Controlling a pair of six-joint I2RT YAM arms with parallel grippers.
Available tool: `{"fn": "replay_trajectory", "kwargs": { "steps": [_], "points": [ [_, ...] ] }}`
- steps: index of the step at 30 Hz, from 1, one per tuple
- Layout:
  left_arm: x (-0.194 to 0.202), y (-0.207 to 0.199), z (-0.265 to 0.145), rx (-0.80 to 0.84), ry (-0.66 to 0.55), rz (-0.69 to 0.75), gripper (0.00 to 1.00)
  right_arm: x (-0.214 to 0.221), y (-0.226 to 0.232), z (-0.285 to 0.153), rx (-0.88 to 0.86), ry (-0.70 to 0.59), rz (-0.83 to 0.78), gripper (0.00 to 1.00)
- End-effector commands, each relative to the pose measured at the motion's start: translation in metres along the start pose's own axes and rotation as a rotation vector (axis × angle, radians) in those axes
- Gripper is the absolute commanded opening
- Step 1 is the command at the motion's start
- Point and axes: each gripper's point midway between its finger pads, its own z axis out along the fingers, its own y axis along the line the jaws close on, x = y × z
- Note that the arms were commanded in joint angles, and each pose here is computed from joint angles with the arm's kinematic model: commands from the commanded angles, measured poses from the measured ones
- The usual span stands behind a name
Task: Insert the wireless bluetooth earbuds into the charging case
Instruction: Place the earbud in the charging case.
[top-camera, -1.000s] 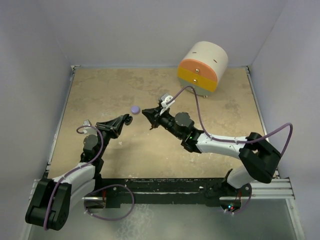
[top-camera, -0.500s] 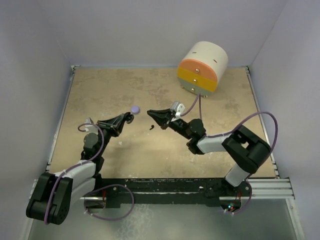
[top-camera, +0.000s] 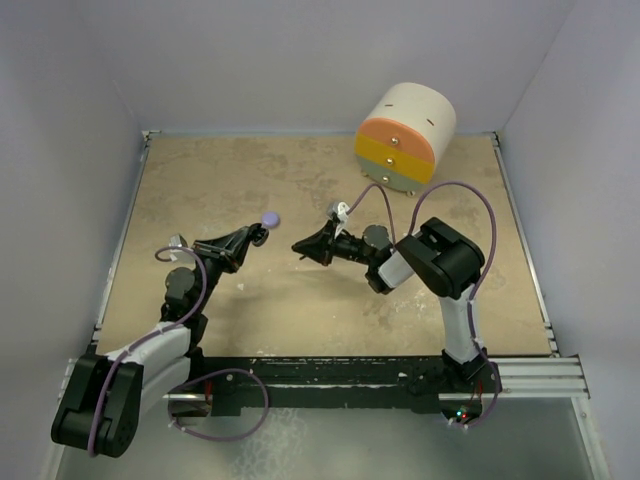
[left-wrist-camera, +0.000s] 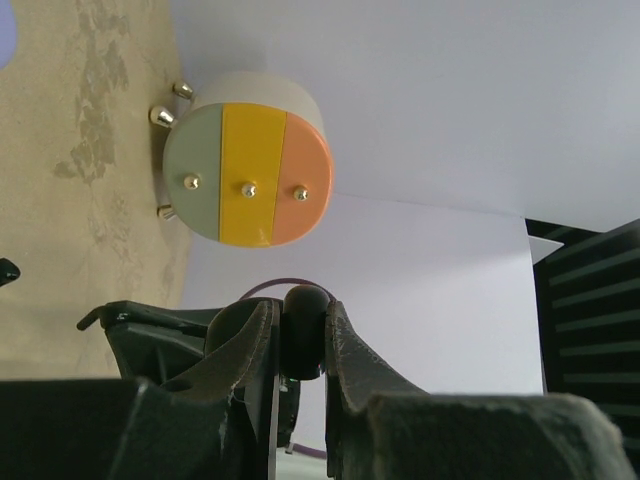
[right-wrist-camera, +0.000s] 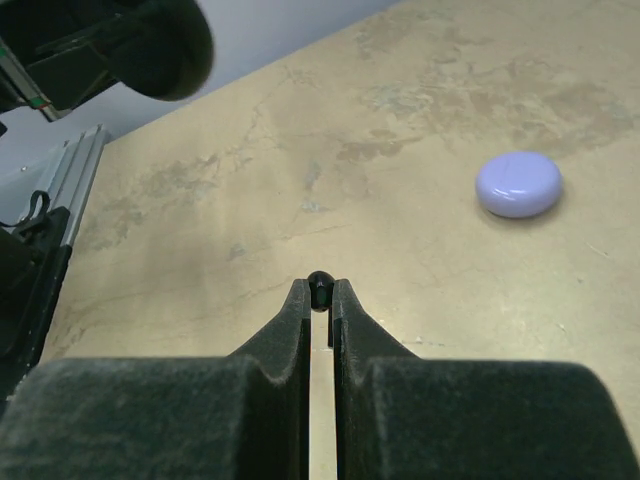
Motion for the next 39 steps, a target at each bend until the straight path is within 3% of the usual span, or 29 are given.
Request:
{"fn": "replay_trajectory", "kwargs": {
  "steps": [1, 12, 26, 39],
  "points": [
    [0.004, -0.021, -0.002, 0.073, 0.018, -0.011, 0.0, -0.16, 0.09, -0.032, -0.325, -0.633, -0.471, 0.0],
    [0.002, -0.021, -0.001, 0.07, 0.009, -0.018, 0.0, -0.191, 0.091, -0.035, -0.367, -0.68, -0.559, 0.0],
    [0.005, -0.043, 0.036, 0.094, 0.045, -0.059, 0.0, -0.243, 0.097, -0.033, -0.419, -0.787, -0.687, 0.0],
    [0.009, -0.059, 0.054, 0.116, 0.073, -0.06, 0.0, -0.262, 0.1, -0.033, -0.45, -0.83, -0.724, 0.0]
  ]
}}
